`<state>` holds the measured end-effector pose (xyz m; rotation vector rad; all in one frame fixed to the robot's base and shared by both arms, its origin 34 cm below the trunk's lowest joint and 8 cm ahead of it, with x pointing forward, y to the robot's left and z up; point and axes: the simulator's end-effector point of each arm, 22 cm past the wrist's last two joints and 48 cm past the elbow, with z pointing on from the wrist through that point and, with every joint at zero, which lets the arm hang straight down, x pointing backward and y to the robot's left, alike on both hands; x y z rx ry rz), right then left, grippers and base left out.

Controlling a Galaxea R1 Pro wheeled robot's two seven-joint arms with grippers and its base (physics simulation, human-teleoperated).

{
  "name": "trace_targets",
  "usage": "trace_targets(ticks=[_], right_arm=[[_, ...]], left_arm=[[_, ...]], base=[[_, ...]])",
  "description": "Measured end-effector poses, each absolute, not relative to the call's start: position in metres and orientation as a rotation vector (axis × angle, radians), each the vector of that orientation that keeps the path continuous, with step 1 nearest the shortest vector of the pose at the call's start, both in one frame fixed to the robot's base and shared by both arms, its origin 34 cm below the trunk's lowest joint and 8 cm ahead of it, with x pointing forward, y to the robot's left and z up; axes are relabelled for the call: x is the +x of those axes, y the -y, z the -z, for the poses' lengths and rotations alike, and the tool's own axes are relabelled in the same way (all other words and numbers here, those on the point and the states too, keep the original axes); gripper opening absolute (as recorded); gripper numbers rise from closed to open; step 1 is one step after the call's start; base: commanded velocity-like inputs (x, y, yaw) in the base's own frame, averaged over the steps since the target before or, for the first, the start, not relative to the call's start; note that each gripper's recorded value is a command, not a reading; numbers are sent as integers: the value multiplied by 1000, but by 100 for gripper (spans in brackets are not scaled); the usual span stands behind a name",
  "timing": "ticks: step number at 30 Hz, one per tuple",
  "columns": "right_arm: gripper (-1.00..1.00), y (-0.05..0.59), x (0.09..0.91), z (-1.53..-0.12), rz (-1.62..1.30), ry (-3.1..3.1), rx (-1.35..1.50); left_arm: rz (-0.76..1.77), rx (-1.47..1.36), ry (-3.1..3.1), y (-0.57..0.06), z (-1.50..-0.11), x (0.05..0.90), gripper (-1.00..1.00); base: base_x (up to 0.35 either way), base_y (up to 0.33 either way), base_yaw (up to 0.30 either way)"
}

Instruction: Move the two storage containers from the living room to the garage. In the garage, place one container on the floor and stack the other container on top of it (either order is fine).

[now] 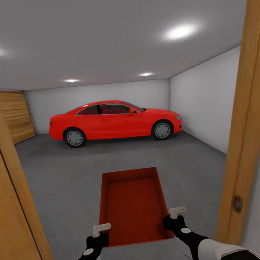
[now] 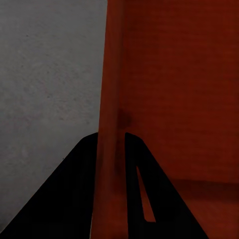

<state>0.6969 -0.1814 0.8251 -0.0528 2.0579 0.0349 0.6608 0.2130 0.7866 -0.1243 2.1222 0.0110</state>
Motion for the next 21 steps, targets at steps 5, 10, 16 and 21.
trace_targets(ticks=[5, 10, 16, 21], right_arm=[[-100, 182, 697, -825, -36, -2058, -52], [-100, 182, 697, -825, -36, -2058, -51], [-100, 182, 697, -826, -37, -2057, -52], [-100, 182, 697, -826, -37, -2057, -52]], left_arm=[[-12, -123, -2122, -213, -787, 661, -100], [-12, -123, -2122, -213, -787, 661, -100], [-11, -125, -2121, -213, -787, 661, -100], [-10, -125, -2121, -213, -787, 661, -100]], base=[[0, 0, 66], [0, 0, 5], [94, 0, 0], [275, 0, 0]])
